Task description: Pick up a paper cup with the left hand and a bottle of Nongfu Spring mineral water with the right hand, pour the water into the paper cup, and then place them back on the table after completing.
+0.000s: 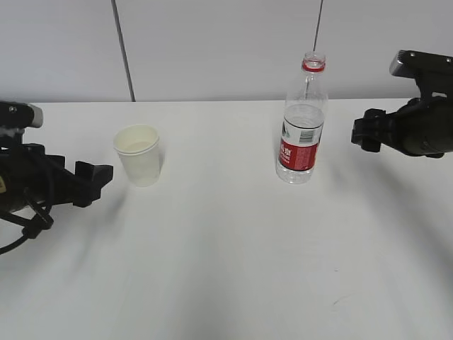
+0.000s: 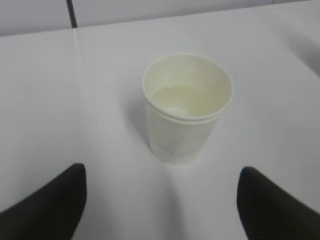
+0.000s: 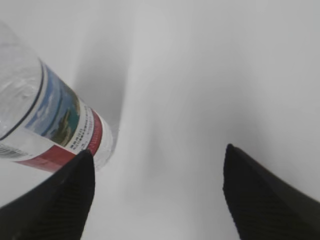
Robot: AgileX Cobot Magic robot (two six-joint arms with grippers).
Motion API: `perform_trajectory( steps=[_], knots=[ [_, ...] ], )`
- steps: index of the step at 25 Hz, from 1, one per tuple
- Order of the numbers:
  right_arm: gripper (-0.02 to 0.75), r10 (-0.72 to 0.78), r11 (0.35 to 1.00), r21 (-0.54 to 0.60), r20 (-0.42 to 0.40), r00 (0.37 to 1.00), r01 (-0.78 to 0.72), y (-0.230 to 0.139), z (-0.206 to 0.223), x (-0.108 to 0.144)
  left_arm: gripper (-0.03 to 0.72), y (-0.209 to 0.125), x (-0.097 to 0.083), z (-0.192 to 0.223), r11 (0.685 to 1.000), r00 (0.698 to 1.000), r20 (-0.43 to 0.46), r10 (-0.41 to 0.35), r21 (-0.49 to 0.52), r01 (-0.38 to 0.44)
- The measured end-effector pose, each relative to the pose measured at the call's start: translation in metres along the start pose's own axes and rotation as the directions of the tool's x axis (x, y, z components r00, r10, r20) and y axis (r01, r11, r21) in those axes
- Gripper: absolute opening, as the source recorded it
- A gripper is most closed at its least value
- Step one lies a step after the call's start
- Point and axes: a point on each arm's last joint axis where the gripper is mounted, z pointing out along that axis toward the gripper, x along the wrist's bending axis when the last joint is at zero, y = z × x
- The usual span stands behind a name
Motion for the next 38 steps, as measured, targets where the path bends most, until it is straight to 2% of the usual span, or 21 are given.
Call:
perform_trajectory(
  steps=[4,8,14,18,23,29,31,34,38],
  knots=[
    [0.588,0.005,1.0,0.018,0.061,0.998,-0.006,0.001,-0.004,-0.005,0.563,0.005,0.004,-0.005,0.992,0.997,-0.065,-0.044,0.113,0.051],
    [0.587,0.011,0.999,0.038,0.103,0.995,-0.015,0.001,-0.005,-0.009,0.562,0.013,0.009,-0.006,0.956,0.985,-0.163,-0.056,0.275,0.1],
    [0.587,0.015,0.997,0.074,0.161,0.987,-0.027,-0.003,-0.006,-0.013,0.492,0.038,0.012,-0.007,0.845,0.947,-0.31,-0.083,0.482,0.232],
    [0.587,-0.028,0.991,0.133,0.211,0.977,-0.001,-0.009,-0.008,-0.007,0.464,0.056,0.011,-0.013,0.767,0.923,-0.373,-0.094,0.564,0.306],
    [0.587,-0.058,0.965,0.262,0.241,0.969,-0.007,-0.011,-0.014,0.006,0.461,0.077,0.01,-0.022,0.696,0.906,-0.415,-0.08,0.628,0.349],
    [0.587,-0.081,0.908,0.419,0.182,0.98,-0.002,0.001,-0.029,0.016,0.452,0.084,0.004,-0.029,0.618,0.919,-0.386,-0.086,0.702,0.352],
    [0.587,-0.081,0.886,0.464,0.161,0.984,-0.002,0.006,-0.038,0.019,0.45,0.082,0.002,-0.032,0.581,0.921,-0.38,-0.088,0.731,0.358],
    [0.587,-0.098,0.819,0.574,0.135,0.986,0.003,0.011,-0.053,0.022,0.448,0.079,0.0,-0.036,0.534,0.92,-0.382,-0.088,0.762,0.367],
    [0.587,-0.119,0.725,0.688,0.084,0.989,0.029,0.015,-0.069,0.027,0.448,0.076,-0.001,-0.04,0.486,0.918,-0.388,-0.083,0.788,0.377]
  ],
)
